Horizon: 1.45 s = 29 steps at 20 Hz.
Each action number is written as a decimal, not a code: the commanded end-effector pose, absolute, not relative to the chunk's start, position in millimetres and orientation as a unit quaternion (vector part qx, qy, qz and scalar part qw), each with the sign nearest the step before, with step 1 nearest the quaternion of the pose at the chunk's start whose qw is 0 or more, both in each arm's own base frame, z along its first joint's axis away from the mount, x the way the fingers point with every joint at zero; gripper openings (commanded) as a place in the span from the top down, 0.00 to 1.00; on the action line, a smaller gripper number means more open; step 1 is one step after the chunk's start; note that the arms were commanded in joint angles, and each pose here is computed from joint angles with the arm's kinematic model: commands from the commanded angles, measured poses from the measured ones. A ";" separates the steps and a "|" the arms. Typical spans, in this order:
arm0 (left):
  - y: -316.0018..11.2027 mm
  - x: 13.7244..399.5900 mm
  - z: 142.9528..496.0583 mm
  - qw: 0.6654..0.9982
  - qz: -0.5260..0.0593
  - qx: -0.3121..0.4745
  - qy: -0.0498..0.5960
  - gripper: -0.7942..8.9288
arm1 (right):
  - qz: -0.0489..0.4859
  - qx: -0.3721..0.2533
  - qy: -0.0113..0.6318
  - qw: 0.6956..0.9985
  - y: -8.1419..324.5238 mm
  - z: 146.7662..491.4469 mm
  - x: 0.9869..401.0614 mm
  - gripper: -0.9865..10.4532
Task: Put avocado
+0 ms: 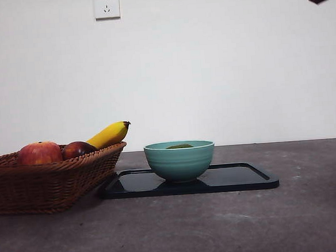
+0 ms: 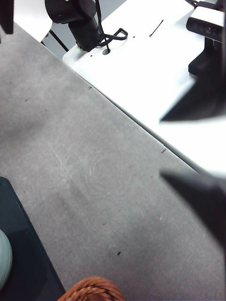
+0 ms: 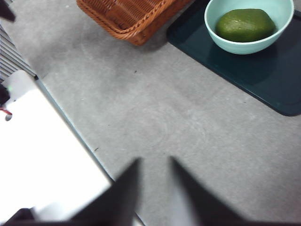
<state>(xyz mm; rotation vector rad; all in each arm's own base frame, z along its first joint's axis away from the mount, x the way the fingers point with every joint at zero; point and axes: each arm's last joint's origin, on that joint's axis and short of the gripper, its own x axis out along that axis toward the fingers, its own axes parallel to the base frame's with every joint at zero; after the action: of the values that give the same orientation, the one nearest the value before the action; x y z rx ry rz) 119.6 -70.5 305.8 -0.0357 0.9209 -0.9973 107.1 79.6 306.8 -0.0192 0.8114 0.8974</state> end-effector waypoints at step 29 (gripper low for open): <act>-15.6 101.7 317.8 0.984 -0.128 0.083 -0.090 0.91 | 0.429 -0.008 0.376 0.821 81.5 309.1 107.6 0.91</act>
<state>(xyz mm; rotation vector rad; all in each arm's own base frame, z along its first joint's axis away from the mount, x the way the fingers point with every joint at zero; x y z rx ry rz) 99.9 -15.9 321.0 0.1546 -0.1898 -0.2761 107.1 79.7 306.8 -0.0172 0.8116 0.9021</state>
